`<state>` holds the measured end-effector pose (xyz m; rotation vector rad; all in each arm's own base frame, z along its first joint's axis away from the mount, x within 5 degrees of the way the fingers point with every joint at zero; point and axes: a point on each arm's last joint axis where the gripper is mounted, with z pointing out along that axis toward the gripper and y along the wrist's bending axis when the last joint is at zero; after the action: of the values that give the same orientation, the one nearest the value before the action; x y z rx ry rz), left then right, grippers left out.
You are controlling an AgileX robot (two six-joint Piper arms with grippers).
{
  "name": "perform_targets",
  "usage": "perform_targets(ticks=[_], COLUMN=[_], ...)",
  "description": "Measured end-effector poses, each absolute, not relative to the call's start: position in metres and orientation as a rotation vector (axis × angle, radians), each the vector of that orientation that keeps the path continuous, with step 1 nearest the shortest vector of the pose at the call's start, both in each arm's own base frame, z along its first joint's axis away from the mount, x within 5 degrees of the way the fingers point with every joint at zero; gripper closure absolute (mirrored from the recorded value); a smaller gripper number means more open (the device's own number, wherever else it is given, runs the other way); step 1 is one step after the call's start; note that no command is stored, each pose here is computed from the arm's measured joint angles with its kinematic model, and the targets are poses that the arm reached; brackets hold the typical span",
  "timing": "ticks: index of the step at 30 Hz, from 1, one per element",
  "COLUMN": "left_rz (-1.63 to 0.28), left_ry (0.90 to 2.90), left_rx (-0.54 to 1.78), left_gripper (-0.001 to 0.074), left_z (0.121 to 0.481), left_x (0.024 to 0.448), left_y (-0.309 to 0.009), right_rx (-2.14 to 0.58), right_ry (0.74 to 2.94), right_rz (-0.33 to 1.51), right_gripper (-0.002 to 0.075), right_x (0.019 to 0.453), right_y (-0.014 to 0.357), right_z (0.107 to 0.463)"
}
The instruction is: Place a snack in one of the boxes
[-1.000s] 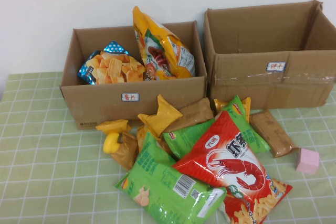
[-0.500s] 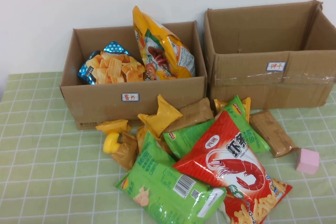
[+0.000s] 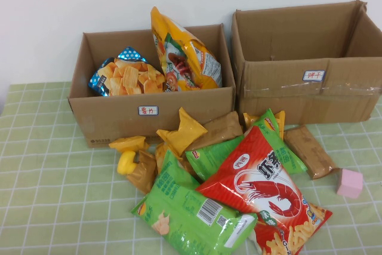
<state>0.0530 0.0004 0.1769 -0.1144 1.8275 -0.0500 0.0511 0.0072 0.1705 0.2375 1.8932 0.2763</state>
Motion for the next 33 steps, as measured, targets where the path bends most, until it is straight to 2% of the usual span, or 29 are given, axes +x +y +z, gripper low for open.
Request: perform_targets(ticks=[8,19,22,26,28,30,33], left_rz=[-0.059,-0.163,-0.338,-0.763,-0.917,-1.016,-1.056], left_ry=[1.811,1.794,1.740,1.553,1.472,1.414,1.375], left_rx=[-0.121,-0.195,-0.345,-0.718,-0.848,-0.930,-0.968], left_gripper=[0.0736,0.0736,0.0736,0.0736,0.0736,0.0736,0.0736], left_z=[0.178,0.179,0.183,0.192,0.196,0.198,0.199], left_x=[0.053,0.054,0.055,0.056,0.056,0.056,0.056], left_y=[0.000,-0.002,-0.005,-0.009,-0.009,-0.009,-0.008], right_rx=[0.237,0.276,0.345,0.543,0.633,0.691,0.727], right_ry=[1.893,1.888,1.874,1.806,1.757,1.715,1.679], right_rz=[0.276,0.341,0.451,0.783,0.936,1.032,1.079], right_gripper=[0.0728,0.0728,0.0728,0.0728,0.0728,0.0728,0.0728], right_x=[0.051,0.051,0.051,0.051,0.051,0.051,0.051], right_y=[0.007,0.010,0.013,0.024,0.028,0.030,0.030], right_z=[0.170,0.170,0.171,0.176,0.180,0.183,0.186])
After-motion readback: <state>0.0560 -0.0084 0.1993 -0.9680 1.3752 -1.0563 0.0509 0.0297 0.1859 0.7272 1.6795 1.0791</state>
